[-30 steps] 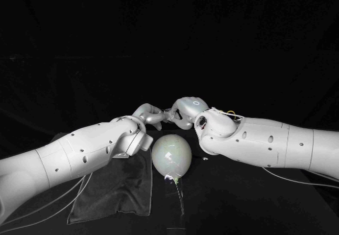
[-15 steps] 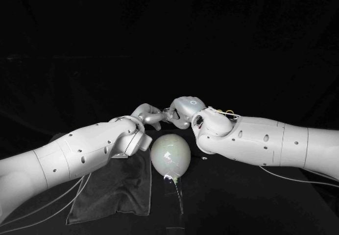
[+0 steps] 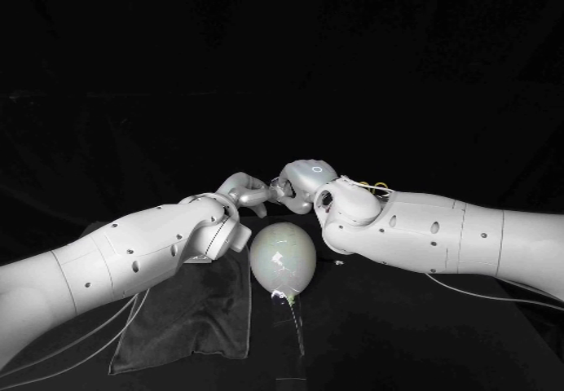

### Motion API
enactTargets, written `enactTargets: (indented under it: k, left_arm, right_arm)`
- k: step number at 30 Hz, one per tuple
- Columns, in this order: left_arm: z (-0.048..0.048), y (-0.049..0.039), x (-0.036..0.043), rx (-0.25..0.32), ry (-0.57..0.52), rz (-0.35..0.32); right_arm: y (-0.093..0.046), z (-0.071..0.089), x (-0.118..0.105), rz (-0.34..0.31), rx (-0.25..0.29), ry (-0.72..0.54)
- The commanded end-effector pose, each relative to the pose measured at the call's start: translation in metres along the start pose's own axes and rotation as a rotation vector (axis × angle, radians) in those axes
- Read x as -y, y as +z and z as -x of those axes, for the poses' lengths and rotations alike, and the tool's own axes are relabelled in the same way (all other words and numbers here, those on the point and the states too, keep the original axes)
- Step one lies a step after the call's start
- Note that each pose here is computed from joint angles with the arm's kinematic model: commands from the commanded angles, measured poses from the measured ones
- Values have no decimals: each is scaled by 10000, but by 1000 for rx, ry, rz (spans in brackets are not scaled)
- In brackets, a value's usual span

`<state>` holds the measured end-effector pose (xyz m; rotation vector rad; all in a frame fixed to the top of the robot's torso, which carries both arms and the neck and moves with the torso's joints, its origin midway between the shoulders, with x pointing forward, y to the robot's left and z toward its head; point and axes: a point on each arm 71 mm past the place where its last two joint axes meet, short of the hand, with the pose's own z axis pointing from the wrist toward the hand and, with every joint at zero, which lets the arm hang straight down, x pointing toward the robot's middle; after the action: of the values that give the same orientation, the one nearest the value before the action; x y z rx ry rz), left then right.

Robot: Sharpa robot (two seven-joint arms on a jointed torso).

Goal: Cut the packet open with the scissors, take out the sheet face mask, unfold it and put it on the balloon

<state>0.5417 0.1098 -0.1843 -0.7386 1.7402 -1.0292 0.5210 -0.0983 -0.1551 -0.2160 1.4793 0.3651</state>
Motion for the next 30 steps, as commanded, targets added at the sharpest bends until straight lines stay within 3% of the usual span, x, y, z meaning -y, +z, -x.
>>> enactTargets:
  k: [1,19,30]
  left_arm:
    - [-62,-10,92,-40,-11,-59]
    - [-72,-37,129,-54,-7,-108]
    - [-49,-32,117,-52,-3,-110]
  right_arm:
    - [15,-35,9,-3,-32,-31]
    - [20,-102,-7,21,-116,-54]
    - [-56,-56,-14,52,-74,-32]
